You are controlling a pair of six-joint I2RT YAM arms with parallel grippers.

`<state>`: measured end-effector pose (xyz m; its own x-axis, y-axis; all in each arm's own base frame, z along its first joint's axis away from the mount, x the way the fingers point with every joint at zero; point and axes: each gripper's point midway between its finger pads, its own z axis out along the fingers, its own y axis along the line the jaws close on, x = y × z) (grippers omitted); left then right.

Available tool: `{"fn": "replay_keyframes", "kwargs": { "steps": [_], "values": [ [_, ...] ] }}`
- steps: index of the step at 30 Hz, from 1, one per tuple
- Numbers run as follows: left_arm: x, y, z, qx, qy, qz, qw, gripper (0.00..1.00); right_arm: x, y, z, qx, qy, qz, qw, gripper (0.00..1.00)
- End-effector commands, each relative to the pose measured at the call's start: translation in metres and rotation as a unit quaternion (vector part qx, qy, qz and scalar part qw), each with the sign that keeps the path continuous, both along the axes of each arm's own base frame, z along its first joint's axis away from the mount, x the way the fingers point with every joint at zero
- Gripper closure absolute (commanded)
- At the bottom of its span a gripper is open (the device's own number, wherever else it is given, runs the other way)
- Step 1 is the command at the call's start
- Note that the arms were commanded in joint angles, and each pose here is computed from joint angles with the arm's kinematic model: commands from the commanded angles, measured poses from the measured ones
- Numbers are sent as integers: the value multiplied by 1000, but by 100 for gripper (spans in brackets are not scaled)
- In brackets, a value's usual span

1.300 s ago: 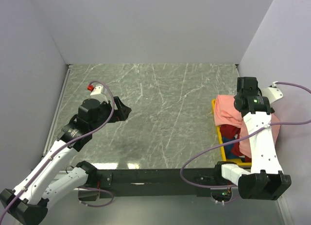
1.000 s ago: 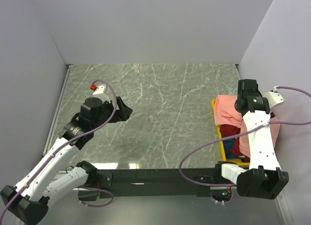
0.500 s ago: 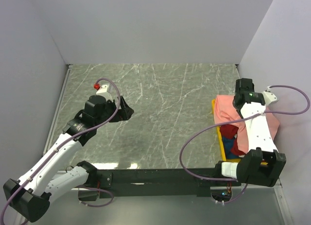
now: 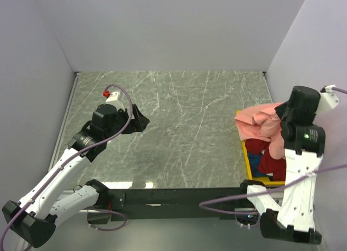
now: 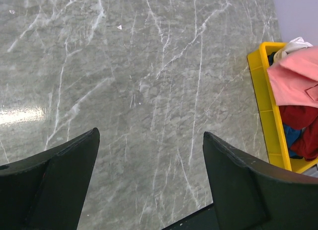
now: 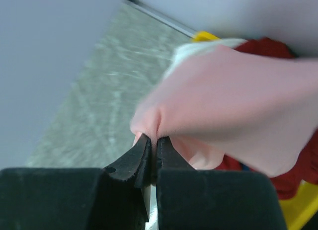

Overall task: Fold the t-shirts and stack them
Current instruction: Grab the tshirt from the pile, then move the tshirt to the center of the board

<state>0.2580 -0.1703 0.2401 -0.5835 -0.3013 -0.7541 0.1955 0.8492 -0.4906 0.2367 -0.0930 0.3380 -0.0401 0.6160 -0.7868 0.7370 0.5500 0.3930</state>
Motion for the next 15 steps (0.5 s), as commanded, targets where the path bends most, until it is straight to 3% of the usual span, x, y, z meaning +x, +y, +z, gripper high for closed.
{"fn": "replay_keyframes", "kwargs": {
  "steps": [1, 7, 15],
  "values": [
    [2, -4, 30, -26, -30, -4, 999, 10, 14, 25, 54, -12, -82, 96, 992, 100],
    [7, 3, 48, -33, -47, 21, 998, 10, 48, 94, 105, -11, -119, 233, 965, 100],
    [15, 25, 75, -39, -74, 93, 992, 9, 55, 217, 192, 16, -216, 410, 886, 100]
  ]
}}
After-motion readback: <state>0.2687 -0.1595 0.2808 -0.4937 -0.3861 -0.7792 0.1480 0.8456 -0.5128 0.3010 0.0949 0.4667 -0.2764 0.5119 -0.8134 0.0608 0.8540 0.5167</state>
